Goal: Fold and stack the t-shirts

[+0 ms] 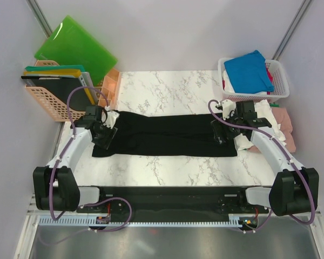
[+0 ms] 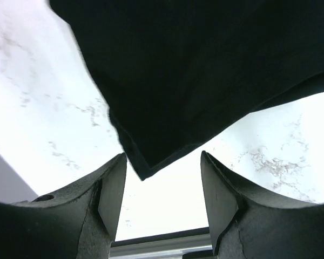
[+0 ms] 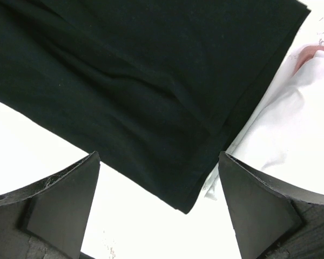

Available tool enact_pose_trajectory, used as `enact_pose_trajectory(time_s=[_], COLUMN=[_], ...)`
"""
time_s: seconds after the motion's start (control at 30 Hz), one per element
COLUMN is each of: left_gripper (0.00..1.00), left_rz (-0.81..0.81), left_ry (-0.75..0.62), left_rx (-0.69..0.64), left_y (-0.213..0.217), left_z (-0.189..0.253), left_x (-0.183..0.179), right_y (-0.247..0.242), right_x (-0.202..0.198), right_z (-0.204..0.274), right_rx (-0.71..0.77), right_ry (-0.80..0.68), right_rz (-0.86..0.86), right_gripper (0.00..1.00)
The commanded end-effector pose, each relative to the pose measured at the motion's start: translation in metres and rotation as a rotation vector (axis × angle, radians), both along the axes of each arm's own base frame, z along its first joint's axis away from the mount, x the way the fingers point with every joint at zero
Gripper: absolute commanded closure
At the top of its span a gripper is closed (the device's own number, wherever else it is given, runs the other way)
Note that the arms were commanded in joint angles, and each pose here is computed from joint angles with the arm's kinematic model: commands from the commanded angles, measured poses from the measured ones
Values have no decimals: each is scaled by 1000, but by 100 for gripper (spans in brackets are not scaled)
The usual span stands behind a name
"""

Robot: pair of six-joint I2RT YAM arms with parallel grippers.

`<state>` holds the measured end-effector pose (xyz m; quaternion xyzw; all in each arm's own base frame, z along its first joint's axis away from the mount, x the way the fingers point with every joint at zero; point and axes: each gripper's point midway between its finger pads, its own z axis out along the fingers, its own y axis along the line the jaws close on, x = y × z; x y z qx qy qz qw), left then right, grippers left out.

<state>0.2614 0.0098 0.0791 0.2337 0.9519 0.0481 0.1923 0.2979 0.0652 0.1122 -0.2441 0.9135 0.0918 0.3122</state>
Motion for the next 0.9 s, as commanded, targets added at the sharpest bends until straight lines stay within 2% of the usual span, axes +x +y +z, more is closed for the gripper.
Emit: enact_pose_trajectory(time_s=[0.0,0.23,0.5,0.67,0.87], left_gripper=[36,36,38,40,40], left_rz=[-28,-30,-76,-98,-104], left_ry=[-133,-160,-25,-36,-61], left_rx=[-42,-61,-145,-154,-168], left_y=[-8,-11,-29,-32,-37], left_z=[50,69,18,-14,-18], left_x=[19,12,21,53,82], right_y=[0,4,5,1,9], right_x=[2,5,5,11,42], right_z=[3,-4,-13,-22,-18], right_rx=[-1,14,22,-3,27], right_ry=[-34,-14,10,55,80], right_rz=[16,21,10,-5,-16], right_gripper=[2,2,2,2,2])
